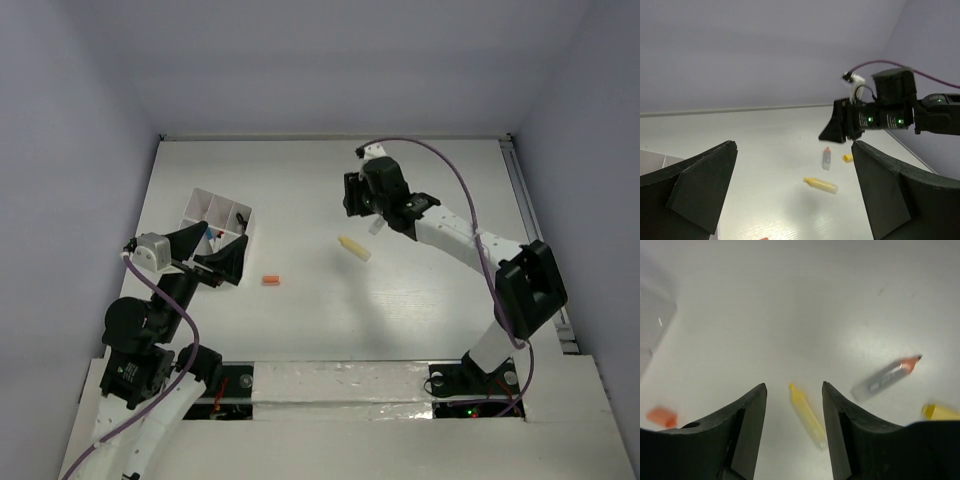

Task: Sort the stationery into containers
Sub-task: Pick up the pen from the center of the board.

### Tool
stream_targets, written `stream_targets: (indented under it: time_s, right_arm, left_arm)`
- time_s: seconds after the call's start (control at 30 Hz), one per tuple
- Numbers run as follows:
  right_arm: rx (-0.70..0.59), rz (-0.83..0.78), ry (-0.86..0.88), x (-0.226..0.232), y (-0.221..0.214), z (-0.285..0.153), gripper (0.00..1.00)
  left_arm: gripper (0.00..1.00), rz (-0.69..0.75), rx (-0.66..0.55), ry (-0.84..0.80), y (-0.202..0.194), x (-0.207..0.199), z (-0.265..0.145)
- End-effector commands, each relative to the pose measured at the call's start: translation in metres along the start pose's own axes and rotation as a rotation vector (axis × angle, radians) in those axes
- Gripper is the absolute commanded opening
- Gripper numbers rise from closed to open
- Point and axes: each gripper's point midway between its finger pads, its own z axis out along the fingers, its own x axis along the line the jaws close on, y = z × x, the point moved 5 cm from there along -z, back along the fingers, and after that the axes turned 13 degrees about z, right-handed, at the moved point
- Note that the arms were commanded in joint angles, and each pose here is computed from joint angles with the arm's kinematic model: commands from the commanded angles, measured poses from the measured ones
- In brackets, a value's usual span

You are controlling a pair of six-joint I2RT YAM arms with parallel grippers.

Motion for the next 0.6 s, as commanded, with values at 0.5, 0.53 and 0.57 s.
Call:
stream_targets:
  time_s: [0.5, 0.53, 0.57]
  right_arm:
    - [0.534, -0.239, -0.107, -0.042, -0.084, 0.043, 0.63]
    - [0.538, -0.242, -0.099, -0.040, -0.082, 0.045, 0.63]
    - [0.551, -0.245, -0.102, -0.041, -0.085, 0.046, 0.63]
  left_arm:
    - [0.99, -0.011, 0.038, -0.046, -0.006, -0.006, 0.014]
    - [0.99, -0.011, 0.040, -0.046, -0.007, -0.006, 0.015]
    - [0.99, -0.011, 0.042, -0.048, -0.007, -0.006, 0.015]
